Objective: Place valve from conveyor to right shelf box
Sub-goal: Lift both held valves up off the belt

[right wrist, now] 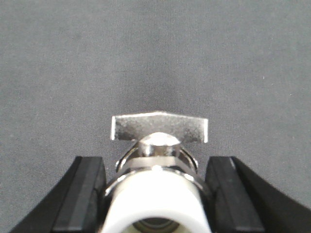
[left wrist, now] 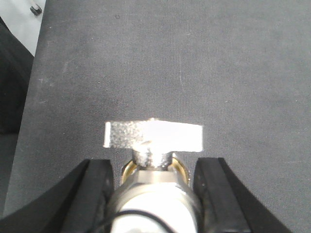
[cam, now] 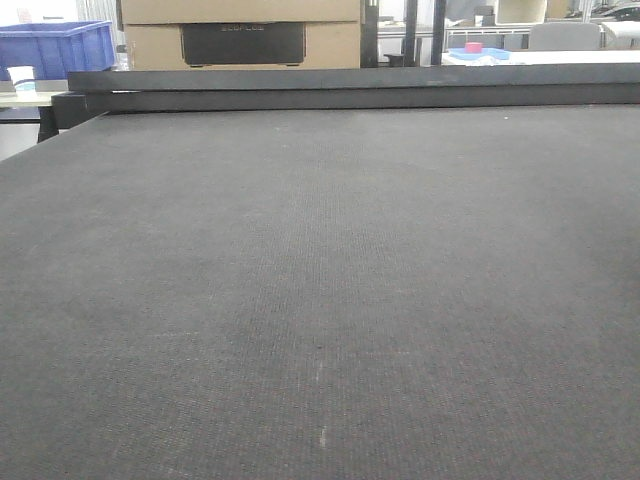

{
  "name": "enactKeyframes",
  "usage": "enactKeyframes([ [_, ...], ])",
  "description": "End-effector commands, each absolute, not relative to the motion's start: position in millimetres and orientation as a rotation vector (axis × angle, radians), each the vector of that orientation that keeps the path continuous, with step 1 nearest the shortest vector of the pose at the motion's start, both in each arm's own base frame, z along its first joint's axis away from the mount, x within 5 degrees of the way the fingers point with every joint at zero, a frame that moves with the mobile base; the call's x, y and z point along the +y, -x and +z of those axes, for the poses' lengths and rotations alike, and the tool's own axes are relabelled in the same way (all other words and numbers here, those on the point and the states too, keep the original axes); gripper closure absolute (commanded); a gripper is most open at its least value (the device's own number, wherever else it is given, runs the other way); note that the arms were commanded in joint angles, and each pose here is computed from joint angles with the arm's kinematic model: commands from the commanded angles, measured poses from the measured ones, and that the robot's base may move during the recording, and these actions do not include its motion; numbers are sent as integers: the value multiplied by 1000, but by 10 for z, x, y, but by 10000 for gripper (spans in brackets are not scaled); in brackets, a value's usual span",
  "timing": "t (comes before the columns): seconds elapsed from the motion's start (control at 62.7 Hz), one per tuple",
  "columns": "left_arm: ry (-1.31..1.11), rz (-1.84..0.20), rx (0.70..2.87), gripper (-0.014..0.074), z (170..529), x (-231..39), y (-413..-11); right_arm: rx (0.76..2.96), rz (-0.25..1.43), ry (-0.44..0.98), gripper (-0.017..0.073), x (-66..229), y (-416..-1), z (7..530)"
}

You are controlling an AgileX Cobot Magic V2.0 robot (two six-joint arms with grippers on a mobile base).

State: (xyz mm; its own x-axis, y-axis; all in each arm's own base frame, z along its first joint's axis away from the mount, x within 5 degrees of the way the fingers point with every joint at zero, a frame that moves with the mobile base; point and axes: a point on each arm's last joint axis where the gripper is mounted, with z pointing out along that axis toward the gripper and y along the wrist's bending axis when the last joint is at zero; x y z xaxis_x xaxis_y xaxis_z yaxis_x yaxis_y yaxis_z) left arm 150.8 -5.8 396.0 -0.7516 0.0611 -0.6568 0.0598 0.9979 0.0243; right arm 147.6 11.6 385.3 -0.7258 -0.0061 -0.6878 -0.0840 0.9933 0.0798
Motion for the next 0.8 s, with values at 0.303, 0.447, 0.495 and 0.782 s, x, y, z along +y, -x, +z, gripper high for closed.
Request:
enactKeyframes([
  [0.303, -85, -10, 2375, 705, 4028, -69, -1491, 2305, 124, 53, 725, 105, -1481, 3926],
  [0.447, -85, -10, 2375, 705, 4028, -69, -1491, 2305, 124, 53, 725, 105, -1481, 3926],
  [0.495, -85, -10, 2375, 705, 4028, -69, -1491, 2305, 124, 53, 725, 105, -1481, 3926],
  [0.782, -85, -2, 2377, 705, 4026, -64, -1496, 2288, 123, 52, 725, 104, -1492, 3938],
])
